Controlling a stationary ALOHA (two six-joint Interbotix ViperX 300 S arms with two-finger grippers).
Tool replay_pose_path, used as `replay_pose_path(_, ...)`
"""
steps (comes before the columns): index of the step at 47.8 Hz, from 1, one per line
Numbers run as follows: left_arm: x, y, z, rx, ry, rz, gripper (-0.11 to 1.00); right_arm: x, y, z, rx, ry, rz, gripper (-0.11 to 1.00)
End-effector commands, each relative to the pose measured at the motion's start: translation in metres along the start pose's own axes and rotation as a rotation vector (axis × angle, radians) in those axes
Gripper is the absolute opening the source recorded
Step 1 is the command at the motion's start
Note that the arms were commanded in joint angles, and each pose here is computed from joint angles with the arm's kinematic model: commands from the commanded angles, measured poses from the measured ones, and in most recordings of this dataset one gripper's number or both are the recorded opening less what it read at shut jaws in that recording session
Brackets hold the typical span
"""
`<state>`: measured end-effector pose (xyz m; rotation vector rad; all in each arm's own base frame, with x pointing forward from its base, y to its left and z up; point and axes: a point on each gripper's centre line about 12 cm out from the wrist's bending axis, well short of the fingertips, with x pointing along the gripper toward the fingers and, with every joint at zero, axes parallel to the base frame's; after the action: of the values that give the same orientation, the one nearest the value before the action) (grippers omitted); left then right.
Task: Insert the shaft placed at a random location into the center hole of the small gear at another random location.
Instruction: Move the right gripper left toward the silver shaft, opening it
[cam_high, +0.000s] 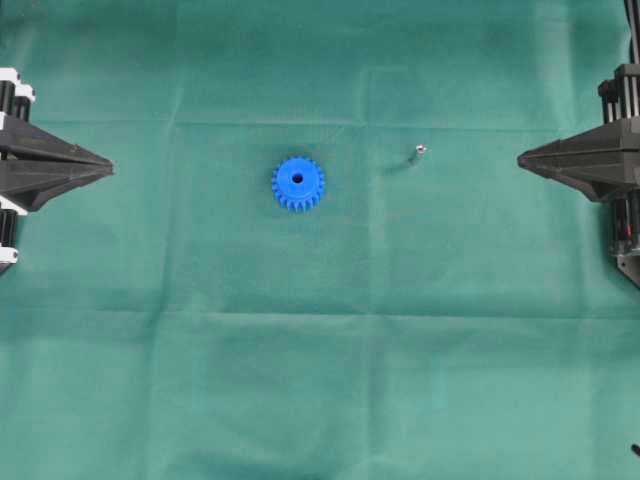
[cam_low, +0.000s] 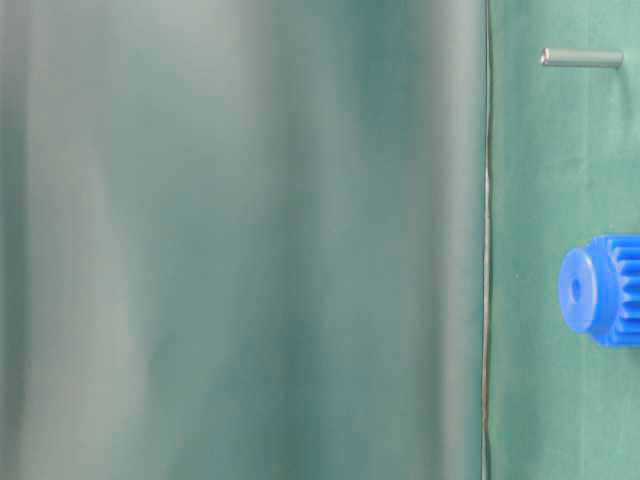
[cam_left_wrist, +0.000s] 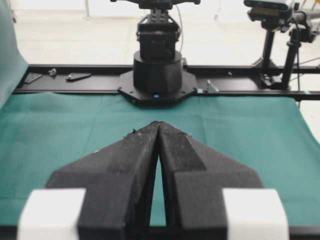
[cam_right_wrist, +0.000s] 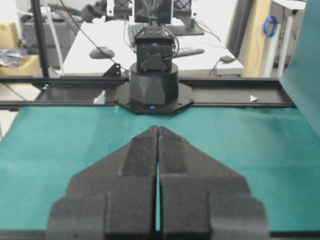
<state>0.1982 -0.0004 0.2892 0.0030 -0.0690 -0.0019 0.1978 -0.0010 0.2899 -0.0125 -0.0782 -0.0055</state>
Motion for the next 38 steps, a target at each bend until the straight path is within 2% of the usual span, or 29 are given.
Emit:
replay_pose_path(1, 0.004, -0.004, 0.010, 0.018, -0.022, -0.022, 0.00, 0.004, -0.001, 0.006, -0.006, -0.003, -0.003, 0.01)
replay_pose_path(15, 0.004, -0.004, 0.008, 0.018, -0.017, -0.023, 0.00, 0.011, -0.020, -0.012, 0.001, 0.079, -0.093, 0.01)
replay_pose_path(26, 0.004, -0.004, 0.008, 0.016, -0.017, -0.022, 0.00, 0.026, -0.039, -0.053, 0.009, 0.216, -0.170, 0.02)
replay_pose_path(31, 0.004, -0.004, 0.007, 0.015, -0.014, -0.024, 0.00, 0.032, -0.046, -0.076, 0.014, 0.271, -0.192, 0.20)
replay_pose_path(38, 0.004, -0.004, 0.007, 0.015, -0.014, -0.024, 0.00, 0.041, -0.057, -0.112, 0.014, 0.357, -0.225, 0.65)
